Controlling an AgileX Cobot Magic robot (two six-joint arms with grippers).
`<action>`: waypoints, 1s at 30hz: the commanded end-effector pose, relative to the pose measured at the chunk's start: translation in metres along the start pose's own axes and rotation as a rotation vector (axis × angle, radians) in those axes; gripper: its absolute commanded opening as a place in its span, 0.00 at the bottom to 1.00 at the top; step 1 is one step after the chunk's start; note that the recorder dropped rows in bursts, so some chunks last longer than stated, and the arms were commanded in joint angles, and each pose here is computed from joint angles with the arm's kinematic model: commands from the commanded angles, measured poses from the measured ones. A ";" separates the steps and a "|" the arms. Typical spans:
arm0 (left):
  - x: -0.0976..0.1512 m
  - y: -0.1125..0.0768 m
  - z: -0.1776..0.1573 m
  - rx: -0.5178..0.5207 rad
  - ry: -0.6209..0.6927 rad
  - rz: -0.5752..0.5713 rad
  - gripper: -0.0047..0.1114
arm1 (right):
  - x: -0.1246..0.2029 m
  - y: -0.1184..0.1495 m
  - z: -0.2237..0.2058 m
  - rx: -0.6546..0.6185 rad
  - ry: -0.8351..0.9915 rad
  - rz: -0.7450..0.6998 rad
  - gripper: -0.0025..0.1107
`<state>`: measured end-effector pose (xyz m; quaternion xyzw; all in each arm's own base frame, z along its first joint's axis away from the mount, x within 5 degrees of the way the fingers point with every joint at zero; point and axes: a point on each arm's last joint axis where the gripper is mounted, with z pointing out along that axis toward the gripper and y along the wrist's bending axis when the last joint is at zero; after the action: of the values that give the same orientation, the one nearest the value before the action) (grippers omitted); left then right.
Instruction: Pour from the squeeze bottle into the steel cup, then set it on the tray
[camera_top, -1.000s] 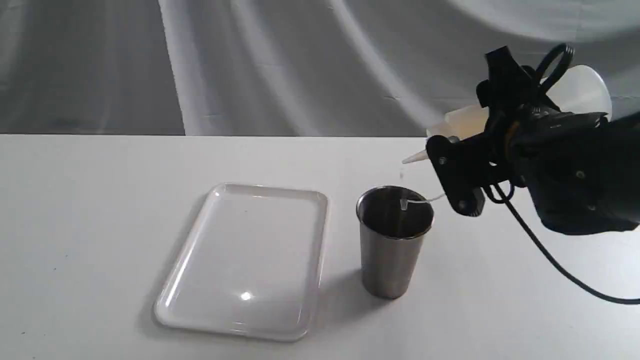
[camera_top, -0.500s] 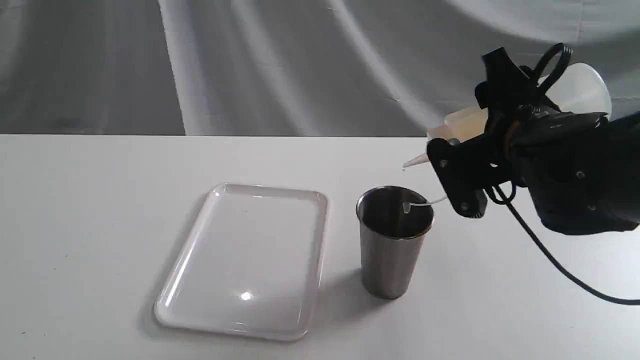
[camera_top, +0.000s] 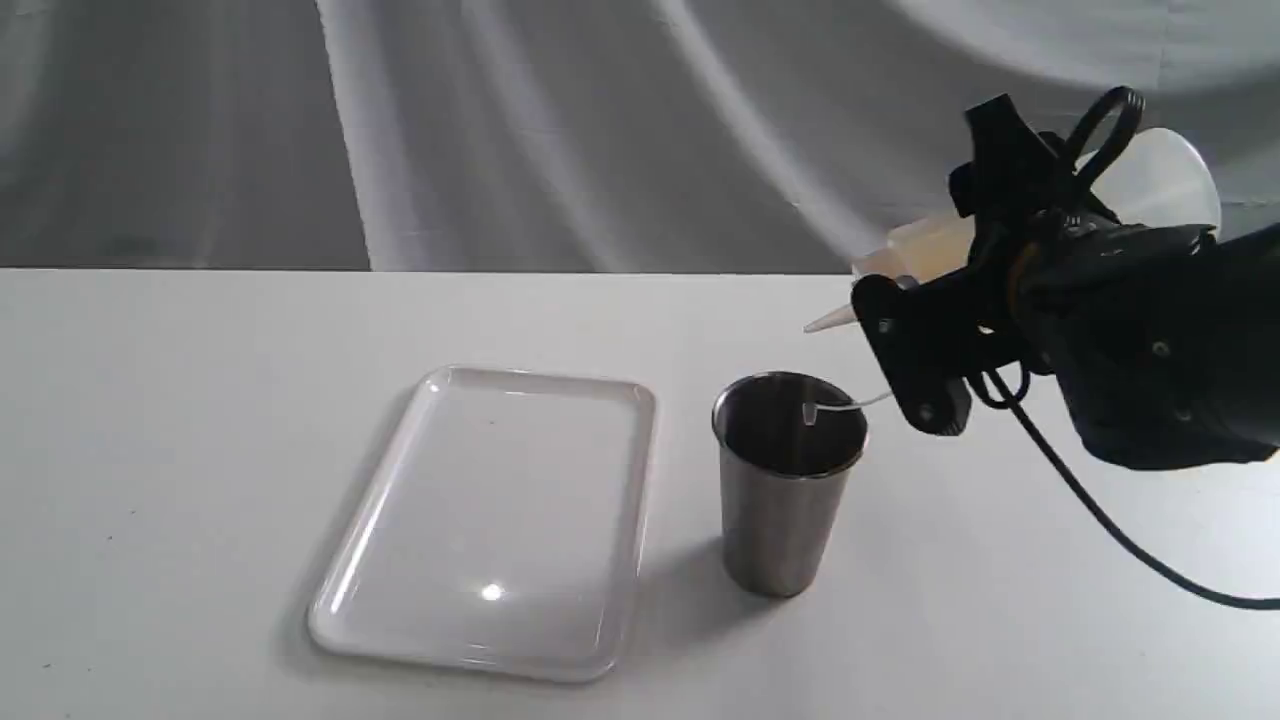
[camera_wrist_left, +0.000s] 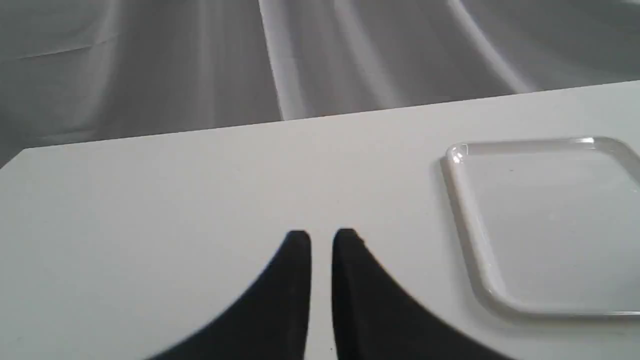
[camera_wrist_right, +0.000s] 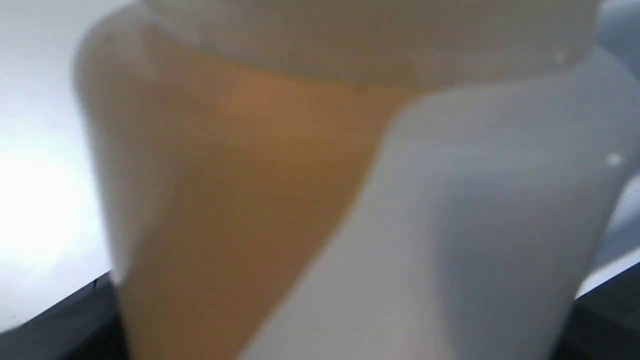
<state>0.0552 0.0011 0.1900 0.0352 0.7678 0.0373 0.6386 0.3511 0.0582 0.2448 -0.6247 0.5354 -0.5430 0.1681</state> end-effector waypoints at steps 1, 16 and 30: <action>0.001 0.000 0.000 0.000 -0.008 0.001 0.11 | 0.002 -0.007 -0.003 0.029 0.002 0.035 0.02; 0.001 0.000 0.000 0.000 -0.008 0.001 0.11 | 0.002 -0.006 -0.003 0.022 0.000 0.252 0.02; 0.001 0.000 0.000 0.000 -0.008 0.001 0.11 | 0.002 -0.001 -0.006 -0.014 -0.030 0.889 0.02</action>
<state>0.0552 0.0011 0.1900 0.0352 0.7678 0.0373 0.6386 0.3501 0.0597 0.2422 -0.3741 0.7430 -0.4203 0.3625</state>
